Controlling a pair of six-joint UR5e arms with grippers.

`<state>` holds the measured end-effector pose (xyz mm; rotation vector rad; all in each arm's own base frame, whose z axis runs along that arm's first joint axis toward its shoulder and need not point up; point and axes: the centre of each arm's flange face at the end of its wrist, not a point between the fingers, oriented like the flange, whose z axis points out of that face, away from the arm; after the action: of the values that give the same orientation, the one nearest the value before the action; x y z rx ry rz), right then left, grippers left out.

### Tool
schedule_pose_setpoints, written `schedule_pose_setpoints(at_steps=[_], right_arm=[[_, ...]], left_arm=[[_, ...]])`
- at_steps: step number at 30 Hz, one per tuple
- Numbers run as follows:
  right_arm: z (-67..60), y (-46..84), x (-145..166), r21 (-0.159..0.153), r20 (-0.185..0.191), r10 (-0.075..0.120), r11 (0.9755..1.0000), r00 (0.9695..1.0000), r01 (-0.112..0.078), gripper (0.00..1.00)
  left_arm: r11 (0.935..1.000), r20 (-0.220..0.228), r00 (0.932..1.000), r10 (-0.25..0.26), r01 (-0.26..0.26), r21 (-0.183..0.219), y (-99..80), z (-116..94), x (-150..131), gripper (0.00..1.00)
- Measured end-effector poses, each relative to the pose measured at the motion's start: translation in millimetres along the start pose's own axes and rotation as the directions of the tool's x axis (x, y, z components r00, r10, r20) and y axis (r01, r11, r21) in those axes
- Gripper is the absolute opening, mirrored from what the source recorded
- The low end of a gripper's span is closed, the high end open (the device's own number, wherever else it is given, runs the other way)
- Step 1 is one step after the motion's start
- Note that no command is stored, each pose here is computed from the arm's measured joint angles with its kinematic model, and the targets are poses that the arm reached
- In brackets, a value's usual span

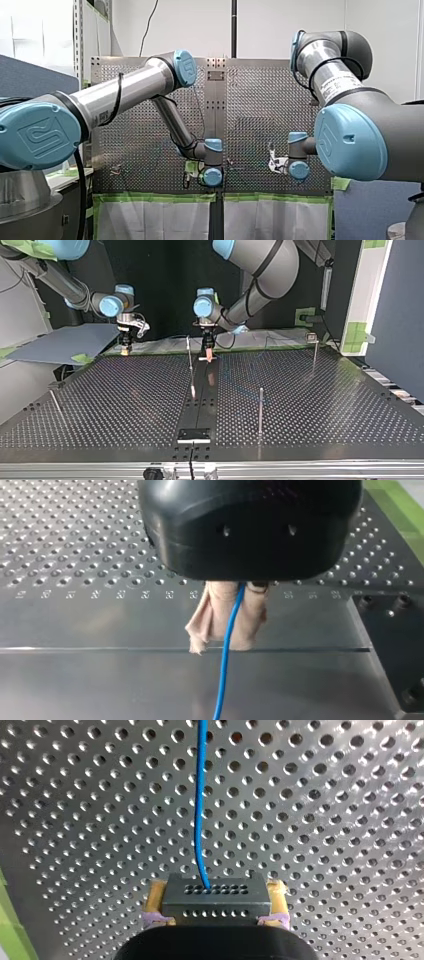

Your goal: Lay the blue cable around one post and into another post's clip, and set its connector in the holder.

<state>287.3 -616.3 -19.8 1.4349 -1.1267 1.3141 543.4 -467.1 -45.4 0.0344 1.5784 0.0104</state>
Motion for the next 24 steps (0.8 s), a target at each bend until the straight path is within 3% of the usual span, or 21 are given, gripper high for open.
schedule_pose_setpoints(at_steps=[8, 11, 15, 19, 22, 24], right_arm=[[11.3, 9.7, 8, -0.046, -0.003, 0.007, 0.9989, 1.0000, -0.007, 0.00], [14.1, 15.0, 9, -0.075, -0.012, 0.012, 0.9971, 0.9999, -0.013, 0.00], [16.7, 23.5, 10, -0.122, -0.021, 0.010, 0.9925, 0.9997, -0.012, 0.00], [16.2, 27.5, 8, -0.144, -0.011, 0.008, 0.9895, 0.9999, -0.009, 0.00], [14.9, 28.2, 6, -0.148, 0.003, 0.007, 0.9889, 1.0000, -0.007, 0.00], [14.0, 28.3, 5, -0.149, 0.012, 0.007, 0.9888, 0.9999, -0.005, 0.00]], left_arm=[[0.9972, 0.002, 0.9978, -0.067, 0.066, 0.034, -3.0, 7, -4, 0.00], [0.9952, 0.000, 0.9963, -0.086, 0.086, 0.047, -4.7, 10, -7, 0.00], [0.9944, -0.002, 0.9959, -0.091, 0.090, 0.054, -4.9, 13, -8, 0.00], [0.9951, -0.006, 0.9965, -0.083, 0.084, 0.053, -3.6, 15, -9, 0.00], [0.9955, -0.007, 0.9968, -0.079, 0.080, 0.052, -3.1, 15, -9, 0.09], [0.9963, -0.011, 0.9975, -0.070, 0.071, 0.049, -2.3, 15, -9, 0.38]])
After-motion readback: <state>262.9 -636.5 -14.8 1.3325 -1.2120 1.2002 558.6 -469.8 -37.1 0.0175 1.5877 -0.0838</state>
